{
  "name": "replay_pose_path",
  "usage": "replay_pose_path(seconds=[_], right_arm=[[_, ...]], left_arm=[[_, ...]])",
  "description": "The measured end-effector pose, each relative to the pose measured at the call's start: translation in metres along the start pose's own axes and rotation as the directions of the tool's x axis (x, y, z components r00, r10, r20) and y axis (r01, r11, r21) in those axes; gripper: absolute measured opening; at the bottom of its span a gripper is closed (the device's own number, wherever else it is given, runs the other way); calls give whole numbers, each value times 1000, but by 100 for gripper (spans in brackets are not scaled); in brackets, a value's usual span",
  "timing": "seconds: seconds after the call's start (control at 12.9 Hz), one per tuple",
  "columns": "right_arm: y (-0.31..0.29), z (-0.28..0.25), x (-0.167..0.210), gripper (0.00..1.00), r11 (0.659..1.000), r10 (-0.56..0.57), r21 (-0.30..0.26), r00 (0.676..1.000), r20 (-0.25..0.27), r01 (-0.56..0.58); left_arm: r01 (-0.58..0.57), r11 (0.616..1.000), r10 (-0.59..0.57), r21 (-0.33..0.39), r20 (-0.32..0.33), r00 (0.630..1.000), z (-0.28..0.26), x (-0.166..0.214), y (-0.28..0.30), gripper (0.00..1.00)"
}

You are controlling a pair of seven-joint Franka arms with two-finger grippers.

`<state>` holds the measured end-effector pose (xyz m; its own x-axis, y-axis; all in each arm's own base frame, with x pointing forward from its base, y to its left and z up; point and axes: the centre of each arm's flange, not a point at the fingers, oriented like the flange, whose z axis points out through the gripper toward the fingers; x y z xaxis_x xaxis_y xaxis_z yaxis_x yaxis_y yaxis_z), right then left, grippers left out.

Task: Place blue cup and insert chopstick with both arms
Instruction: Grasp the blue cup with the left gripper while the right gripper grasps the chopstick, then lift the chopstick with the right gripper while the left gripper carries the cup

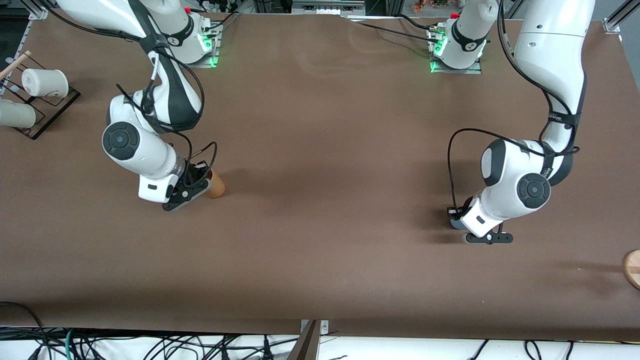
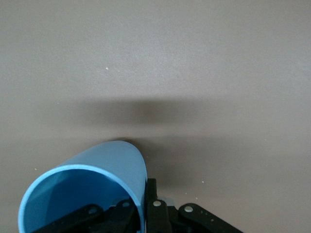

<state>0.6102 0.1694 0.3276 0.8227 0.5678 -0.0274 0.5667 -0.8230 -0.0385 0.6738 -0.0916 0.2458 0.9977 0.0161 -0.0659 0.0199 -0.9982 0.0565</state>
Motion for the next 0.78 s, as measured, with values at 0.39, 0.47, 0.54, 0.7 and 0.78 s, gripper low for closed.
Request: replay_pose_path(seconds=[0.39, 0.47, 0.54, 0.7, 0.78], right_arm=[[-14, -79, -1, 8, 1000, -27, -16, 998, -53, 26], [-18, -97, -2, 8, 999, -33, -16, 998, -56, 33], [-21, -116, -2, 8, 999, -39, -15, 998, -54, 38], [-28, -154, 0, 8, 999, -50, -8, 998, -42, 50], [-33, -170, 1, 8, 998, -58, -6, 997, -40, 58]], left_arm=[[107, 993, -107, -42, 0, 994, -33, -9, 118, 5], [139, 989, -140, -43, 1, 990, -35, -21, 157, 5], [174, 984, -174, -44, 1, 985, -34, -33, 195, 5], [235, 971, -235, -48, 0, 972, -29, -53, 254, 5], [262, 964, -262, -49, 1, 965, -24, -61, 278, 5]])
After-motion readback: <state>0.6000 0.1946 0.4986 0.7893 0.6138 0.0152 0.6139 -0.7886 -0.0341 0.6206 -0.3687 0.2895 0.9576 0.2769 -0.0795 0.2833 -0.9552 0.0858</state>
